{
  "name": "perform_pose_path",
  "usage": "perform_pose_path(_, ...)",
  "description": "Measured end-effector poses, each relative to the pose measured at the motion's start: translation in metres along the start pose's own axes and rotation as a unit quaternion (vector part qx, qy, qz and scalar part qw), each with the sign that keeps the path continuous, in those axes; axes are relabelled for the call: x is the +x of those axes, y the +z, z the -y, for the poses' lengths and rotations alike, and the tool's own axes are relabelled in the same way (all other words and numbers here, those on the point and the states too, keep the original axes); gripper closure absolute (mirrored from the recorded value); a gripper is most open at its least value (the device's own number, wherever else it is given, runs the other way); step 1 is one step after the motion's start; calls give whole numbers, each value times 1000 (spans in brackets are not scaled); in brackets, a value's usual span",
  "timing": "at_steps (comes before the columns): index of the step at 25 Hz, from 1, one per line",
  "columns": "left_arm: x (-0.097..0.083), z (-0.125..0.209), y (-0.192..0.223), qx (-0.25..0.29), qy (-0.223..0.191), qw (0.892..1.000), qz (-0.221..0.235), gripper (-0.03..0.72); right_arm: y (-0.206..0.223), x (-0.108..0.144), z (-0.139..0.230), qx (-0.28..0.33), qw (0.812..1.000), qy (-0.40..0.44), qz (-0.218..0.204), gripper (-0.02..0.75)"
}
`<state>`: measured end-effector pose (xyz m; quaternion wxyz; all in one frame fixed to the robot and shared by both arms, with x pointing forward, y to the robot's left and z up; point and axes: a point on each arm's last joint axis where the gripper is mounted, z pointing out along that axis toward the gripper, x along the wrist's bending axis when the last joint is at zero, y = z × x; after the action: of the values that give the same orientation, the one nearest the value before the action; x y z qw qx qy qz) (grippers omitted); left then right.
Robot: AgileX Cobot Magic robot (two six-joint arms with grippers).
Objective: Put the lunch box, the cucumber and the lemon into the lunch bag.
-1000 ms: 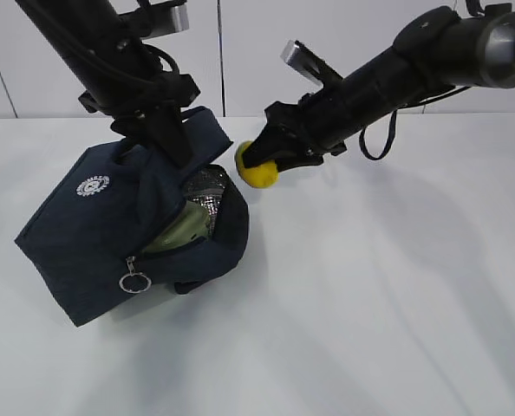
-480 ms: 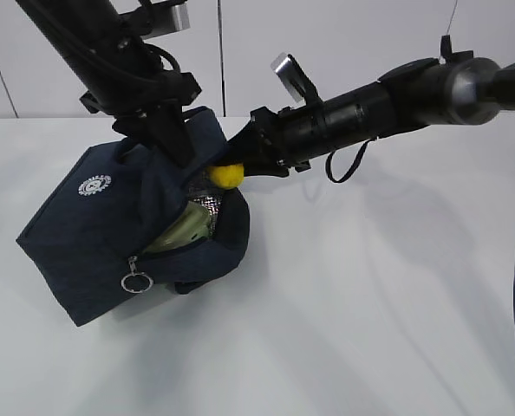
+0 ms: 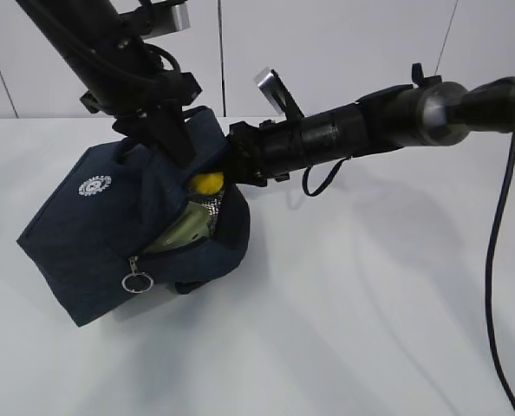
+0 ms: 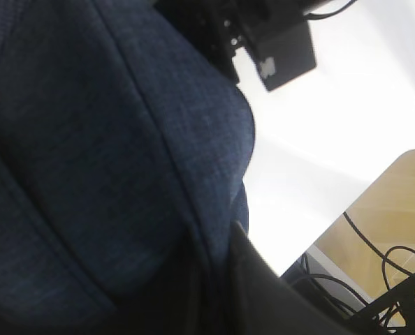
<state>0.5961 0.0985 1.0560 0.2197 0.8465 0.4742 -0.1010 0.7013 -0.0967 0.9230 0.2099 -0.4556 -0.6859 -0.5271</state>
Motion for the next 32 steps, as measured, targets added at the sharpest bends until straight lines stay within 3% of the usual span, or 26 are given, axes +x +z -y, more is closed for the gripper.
perform_pose_path(14, 0, 0, 0, 0, 0, 1000, 0, 682, 4, -3, 0, -7, 999, -39, 31, 406)
perform_pose_path(32, 0, 0, 0, 0, 0, 1000, 0, 682, 4, -3, 2, 6, 998, -59, 29, 285)
